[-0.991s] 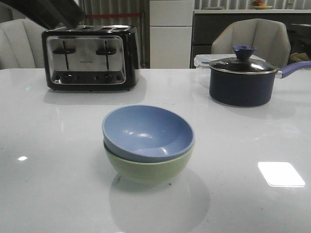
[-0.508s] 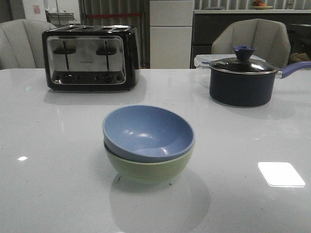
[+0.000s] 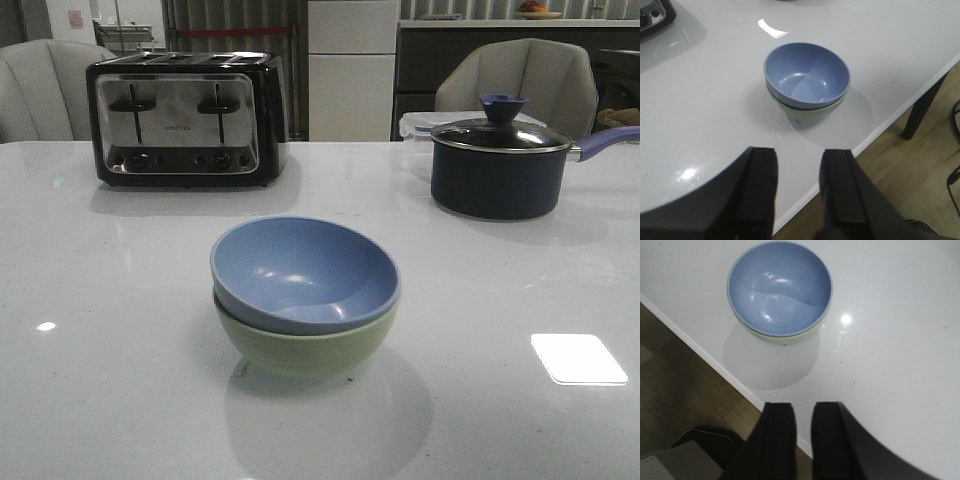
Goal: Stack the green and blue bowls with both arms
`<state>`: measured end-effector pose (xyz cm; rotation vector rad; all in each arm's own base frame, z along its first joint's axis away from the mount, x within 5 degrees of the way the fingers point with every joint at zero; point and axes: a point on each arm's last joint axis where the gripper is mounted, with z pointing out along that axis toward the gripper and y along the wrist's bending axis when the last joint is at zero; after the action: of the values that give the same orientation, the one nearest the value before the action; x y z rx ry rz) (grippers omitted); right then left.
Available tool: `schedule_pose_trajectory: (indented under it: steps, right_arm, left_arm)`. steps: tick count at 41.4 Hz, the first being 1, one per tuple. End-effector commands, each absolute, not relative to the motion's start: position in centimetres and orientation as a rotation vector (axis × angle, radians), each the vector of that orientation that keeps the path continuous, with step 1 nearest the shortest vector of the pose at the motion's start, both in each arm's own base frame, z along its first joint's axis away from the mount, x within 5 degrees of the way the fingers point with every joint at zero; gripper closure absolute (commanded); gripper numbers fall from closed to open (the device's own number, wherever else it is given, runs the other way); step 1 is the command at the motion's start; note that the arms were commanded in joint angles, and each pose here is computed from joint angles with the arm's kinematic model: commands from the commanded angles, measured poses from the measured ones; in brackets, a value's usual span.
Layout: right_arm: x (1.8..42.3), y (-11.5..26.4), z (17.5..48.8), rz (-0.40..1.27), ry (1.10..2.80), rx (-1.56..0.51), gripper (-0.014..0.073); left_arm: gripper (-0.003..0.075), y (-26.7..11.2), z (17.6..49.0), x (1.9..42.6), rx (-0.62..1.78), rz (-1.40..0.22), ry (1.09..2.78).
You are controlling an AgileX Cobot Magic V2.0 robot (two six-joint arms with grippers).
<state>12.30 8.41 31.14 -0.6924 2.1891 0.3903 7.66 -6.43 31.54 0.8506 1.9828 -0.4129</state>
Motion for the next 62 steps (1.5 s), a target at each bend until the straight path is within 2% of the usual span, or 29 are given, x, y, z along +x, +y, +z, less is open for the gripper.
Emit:
schedule_pose_trajectory:
  steps: [1, 3, 4, 29, 33, 36, 47, 56, 62]
  right_arm:
    - [12.5, 8.4, 32.5, 0.391, 2.102, -0.669, 0.0510]
    - [12.5, 8.4, 32.5, 0.391, 2.102, -0.669, 0.0568]
    - [12.5, 8.4, 32.5, 0.391, 2.102, -0.669, 0.0572]
    - [12.5, 8.4, 32.5, 0.392, 2.103, -0.668, 0.0558]
    - [12.5, 8.4, 32.5, 0.392, 2.105, -0.669, 0.0558]
    - [12.5, 8.4, 32.4, 0.392, 2.106, -0.670, 0.0558]
    - [12.5, 8.4, 32.4, 0.392, 2.106, -0.670, 0.0558]
    - [12.5, 8.4, 32.4, 0.392, 2.106, -0.670, 0.0558]
    - [12.5, 8.4, 32.4, 0.392, 2.106, -0.670, 0.0558]
  left_arm:
    - [0.0594, -6.4, 32.8, 8.2, 0.757, -0.416, 1.908]
    - [0.0634, -6.4, 32.8, 8.2, 0.756, -0.413, 1.905]
    - [0.0622, -6.4, 32.8, 8.2, 0.754, -0.412, 1.903]
    - [0.0622, -6.2, 32.9, 7.8, 0.747, -0.420, 1.878]
    - [0.0622, -5.4, 33.1, 7.2, 0.667, -0.411, 1.855]
    - [0.0622, -4.2, 33.1, 6.7, 0.571, -0.327, 1.797]
    - [0.0622, -1.6, 29.7, 5.2, 0.255, -0.101, 1.664]
    - [0.0622, -0.4, 25.6, 4.9, 0.015, -0.101, 1.604]
    - [0.0622, -0.3, 23.4, 5.3, -0.011, -0.087, 1.564]
